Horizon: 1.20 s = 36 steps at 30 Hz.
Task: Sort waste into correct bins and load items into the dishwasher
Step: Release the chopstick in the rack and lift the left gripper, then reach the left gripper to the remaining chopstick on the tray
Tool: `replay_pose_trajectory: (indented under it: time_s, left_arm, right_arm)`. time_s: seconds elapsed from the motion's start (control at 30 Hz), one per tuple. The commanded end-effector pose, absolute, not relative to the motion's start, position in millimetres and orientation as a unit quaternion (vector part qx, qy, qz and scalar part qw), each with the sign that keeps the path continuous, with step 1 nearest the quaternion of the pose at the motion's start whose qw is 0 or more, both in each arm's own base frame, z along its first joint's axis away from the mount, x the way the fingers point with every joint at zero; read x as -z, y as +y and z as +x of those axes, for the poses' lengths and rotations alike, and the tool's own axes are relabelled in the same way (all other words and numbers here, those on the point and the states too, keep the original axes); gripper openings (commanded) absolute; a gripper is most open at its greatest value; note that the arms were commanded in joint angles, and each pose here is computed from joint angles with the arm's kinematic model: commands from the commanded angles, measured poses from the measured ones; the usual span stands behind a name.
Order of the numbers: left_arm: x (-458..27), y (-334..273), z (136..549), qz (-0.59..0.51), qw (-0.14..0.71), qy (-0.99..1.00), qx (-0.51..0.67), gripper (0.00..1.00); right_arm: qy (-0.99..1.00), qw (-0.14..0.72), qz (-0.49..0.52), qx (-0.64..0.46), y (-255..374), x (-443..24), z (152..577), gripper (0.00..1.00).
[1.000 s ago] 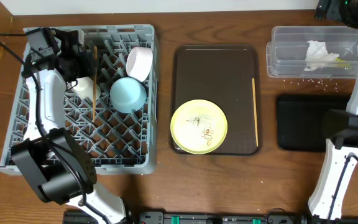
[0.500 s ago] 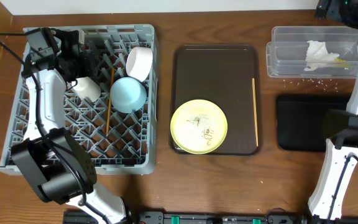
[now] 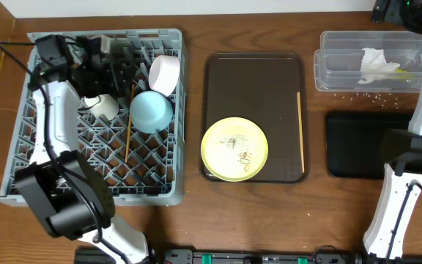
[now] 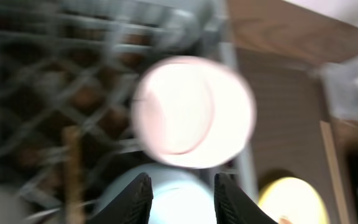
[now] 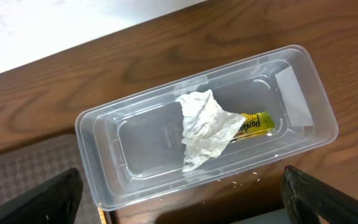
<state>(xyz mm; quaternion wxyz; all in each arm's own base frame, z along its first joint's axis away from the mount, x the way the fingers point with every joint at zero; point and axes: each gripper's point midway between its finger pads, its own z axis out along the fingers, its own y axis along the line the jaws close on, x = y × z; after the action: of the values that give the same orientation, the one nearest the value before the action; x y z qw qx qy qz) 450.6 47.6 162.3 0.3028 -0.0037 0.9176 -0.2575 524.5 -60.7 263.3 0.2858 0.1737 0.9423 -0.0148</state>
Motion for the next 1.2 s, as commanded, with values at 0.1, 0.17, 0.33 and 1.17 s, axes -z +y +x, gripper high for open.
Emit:
replay_pose_trajectory:
  time_s: [0.1, 0.17, 0.33, 1.17]
  left_arm:
    - [-186, -45, 445, 0.090, 0.295, 0.893, 0.328, 0.34]
    - [-183, -66, 444, 0.092, 0.280, 0.904, 0.310, 0.34]
    - [-164, -116, 440, 0.040, 0.235, 0.940, 0.246, 0.34]
    - [-64, -359, 395, 0.093, 0.271, 0.944, 0.162, 0.40]
  right_arm:
    - [0.938, 0.301, 0.172, 0.018, -62, -278, 521, 0.99]
    - [0.938, 0.301, 0.172, 0.018, -62, -278, 521, 0.99]
    - [0.938, 0.301, 0.172, 0.018, -62, -278, 521, 0.99]
    - [0.938, 0.301, 0.172, 0.018, -62, -278, 521, 0.99]
